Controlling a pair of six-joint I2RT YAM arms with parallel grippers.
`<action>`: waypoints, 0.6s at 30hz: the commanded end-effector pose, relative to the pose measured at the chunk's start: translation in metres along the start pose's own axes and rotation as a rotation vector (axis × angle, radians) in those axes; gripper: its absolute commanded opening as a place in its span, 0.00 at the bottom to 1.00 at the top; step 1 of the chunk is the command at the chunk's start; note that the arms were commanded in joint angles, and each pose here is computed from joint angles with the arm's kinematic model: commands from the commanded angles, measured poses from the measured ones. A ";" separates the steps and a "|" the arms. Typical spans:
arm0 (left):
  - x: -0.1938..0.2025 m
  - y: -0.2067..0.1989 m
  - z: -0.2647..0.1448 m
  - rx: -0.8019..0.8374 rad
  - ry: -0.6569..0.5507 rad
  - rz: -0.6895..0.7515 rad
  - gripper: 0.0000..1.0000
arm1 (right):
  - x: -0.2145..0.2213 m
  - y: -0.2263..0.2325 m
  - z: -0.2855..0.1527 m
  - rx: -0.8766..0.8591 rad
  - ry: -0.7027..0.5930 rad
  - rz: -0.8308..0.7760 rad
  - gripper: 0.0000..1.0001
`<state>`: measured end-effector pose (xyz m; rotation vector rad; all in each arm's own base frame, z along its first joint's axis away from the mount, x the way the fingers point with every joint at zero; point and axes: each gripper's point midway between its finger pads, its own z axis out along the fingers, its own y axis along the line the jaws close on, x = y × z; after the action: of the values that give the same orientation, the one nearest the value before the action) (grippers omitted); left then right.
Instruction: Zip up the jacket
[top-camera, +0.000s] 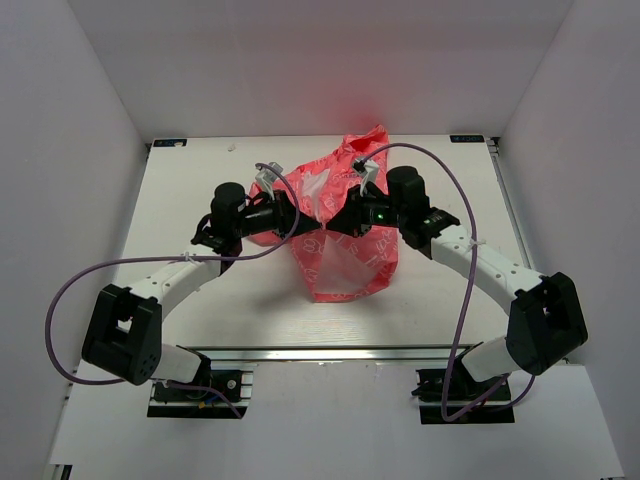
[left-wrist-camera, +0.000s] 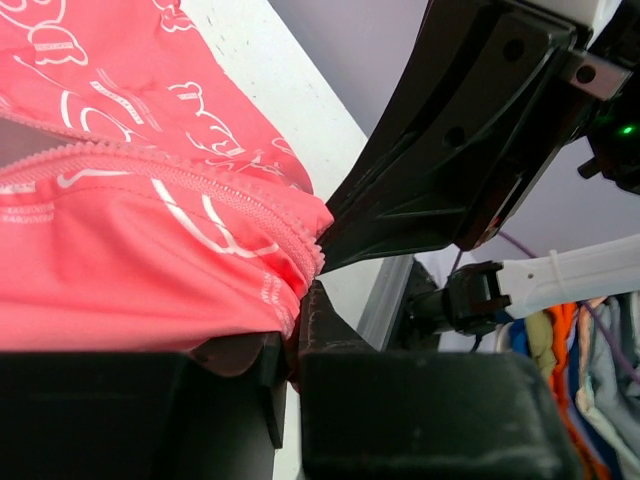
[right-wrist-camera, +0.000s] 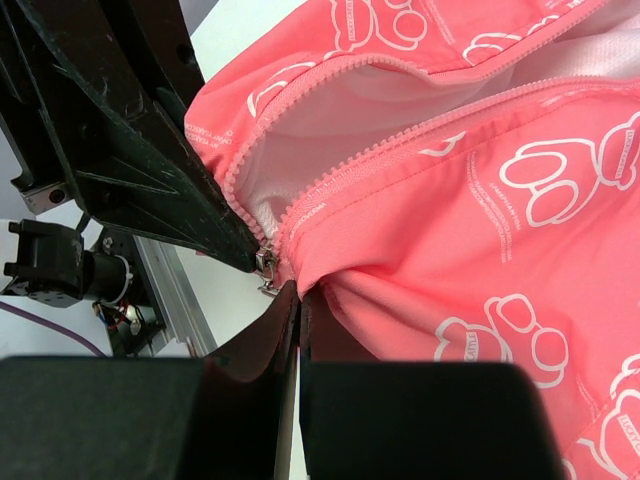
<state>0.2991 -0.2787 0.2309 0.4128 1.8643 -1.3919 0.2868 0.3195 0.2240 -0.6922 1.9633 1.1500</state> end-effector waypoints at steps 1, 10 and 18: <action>-0.004 -0.008 -0.005 0.016 -0.017 0.025 0.06 | -0.017 0.015 -0.003 -0.053 -0.055 -0.034 0.00; 0.010 -0.007 -0.001 0.062 0.063 -0.001 0.13 | -0.035 0.030 -0.001 -0.123 -0.100 -0.027 0.00; 0.004 -0.009 -0.004 0.042 0.039 0.007 0.36 | -0.027 0.025 0.001 -0.110 -0.082 -0.013 0.00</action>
<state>0.2940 -0.2789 0.2225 0.4411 1.8929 -1.4315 0.2851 0.3262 0.2332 -0.6675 1.9421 1.2276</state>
